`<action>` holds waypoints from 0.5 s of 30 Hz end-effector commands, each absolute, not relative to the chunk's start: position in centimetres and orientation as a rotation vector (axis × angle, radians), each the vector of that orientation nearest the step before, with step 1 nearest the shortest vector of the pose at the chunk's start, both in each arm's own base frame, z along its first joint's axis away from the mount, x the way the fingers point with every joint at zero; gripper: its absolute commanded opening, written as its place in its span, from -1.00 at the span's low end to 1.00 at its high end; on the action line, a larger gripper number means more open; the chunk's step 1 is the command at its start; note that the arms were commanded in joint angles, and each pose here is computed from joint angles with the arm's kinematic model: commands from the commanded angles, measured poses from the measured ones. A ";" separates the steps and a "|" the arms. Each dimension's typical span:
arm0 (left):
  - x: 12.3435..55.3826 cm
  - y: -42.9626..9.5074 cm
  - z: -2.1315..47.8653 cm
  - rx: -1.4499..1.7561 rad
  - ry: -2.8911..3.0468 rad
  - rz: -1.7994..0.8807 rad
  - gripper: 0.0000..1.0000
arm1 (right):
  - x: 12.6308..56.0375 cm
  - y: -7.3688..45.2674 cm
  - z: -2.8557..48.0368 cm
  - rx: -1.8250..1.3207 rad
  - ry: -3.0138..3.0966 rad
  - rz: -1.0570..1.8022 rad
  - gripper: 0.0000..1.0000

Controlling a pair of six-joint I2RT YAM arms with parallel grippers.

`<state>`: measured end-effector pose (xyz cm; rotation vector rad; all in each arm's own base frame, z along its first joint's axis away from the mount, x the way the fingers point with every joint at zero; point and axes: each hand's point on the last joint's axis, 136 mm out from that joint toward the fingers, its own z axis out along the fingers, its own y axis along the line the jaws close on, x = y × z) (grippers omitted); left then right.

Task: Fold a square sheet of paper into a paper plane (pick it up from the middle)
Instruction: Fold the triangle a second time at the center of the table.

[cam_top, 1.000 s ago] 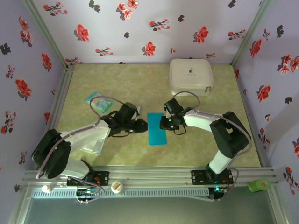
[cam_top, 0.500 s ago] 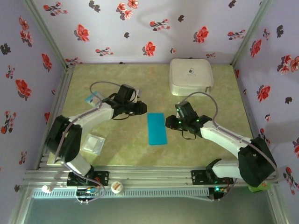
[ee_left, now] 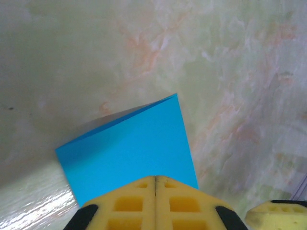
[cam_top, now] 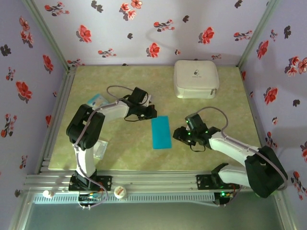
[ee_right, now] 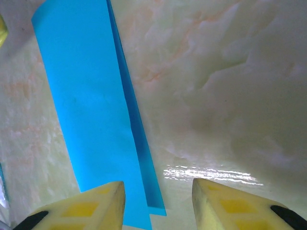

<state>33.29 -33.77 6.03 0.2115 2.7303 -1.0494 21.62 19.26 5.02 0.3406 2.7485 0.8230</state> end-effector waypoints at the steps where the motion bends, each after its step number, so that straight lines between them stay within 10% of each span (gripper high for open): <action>1: 33.1 -35.2 5.9 0.224 2.721 -1.149 -1.00 | 21.6 19.9 4.7 0.373 2.775 0.880 -0.18; 15: 30.9 -33.6 1.1 0.203 2.796 -1.110 -1.00 | 21.3 21.7 3.6 0.351 2.848 0.972 -0.09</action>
